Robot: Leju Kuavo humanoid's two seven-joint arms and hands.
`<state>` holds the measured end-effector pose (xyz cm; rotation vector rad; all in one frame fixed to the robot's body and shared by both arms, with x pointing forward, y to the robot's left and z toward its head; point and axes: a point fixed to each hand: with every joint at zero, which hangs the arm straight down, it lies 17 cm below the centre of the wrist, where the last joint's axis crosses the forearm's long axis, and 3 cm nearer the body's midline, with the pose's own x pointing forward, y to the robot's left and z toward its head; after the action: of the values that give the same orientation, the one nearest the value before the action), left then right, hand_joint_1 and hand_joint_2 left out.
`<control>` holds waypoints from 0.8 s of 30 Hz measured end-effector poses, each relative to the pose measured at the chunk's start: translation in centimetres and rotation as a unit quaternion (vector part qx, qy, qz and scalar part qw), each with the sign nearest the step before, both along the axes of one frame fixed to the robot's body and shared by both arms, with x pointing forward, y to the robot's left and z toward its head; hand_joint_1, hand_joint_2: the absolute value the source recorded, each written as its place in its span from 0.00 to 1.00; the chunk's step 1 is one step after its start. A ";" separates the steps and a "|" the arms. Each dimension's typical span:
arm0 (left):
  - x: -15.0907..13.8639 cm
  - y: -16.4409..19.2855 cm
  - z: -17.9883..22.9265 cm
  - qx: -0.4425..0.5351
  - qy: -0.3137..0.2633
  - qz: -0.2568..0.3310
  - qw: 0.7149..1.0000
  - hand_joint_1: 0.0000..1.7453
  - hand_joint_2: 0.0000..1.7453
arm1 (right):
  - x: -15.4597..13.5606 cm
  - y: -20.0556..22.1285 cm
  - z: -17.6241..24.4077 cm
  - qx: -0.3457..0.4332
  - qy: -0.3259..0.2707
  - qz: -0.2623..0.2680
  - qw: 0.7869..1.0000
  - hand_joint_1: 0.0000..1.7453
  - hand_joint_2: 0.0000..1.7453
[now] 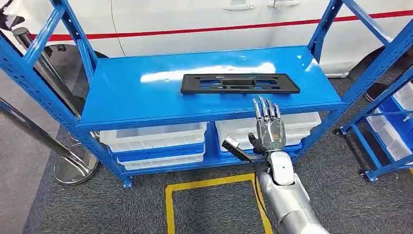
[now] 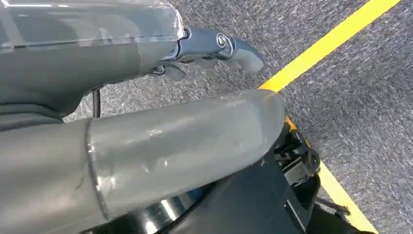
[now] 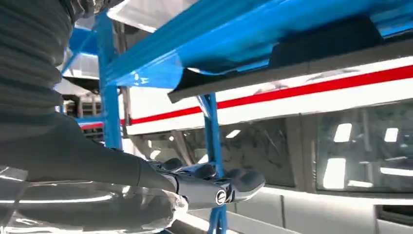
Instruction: Take the parts from the cabinet and place them on the table.
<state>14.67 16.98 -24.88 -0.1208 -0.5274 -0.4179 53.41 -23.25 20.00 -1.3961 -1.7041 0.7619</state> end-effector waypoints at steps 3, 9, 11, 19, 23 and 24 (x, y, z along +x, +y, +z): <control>0.3 0.0 0.1 0.000 -0.002 0.000 1.000 0.00 0.00 | 0.1 0.1 0.2 -0.003 -0.001 0.001 1.000 0.00 1.00; 0.7 0.1 0.2 0.000 -0.006 0.000 1.000 0.00 0.00 | 0.2 0.2 0.3 -0.006 -0.003 0.004 1.000 0.00 1.00; 0.7 0.1 0.2 0.000 -0.006 0.000 1.000 0.00 0.00 | 0.1 0.2 0.1 -0.006 -0.001 0.004 1.000 0.00 1.00; 0.9 0.2 0.2 0.001 -0.008 0.000 1.000 0.00 0.00 | 0.1 0.2 -0.1 -0.007 0.001 0.005 1.000 0.00 1.00; 0.8 0.2 0.2 0.000 -0.007 0.000 1.000 0.00 0.00 | 0.2 0.2 0.2 -0.007 -0.002 0.005 1.000 0.00 1.00; 1.0 0.2 0.2 0.000 -0.008 0.000 1.000 0.00 0.00 | 0.2 0.2 0.2 -0.007 -0.002 0.005 1.000 0.00 1.00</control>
<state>15.64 17.15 -24.65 -0.1167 -0.5434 -0.4195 53.64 -23.02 20.24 -1.4005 -1.7136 0.7783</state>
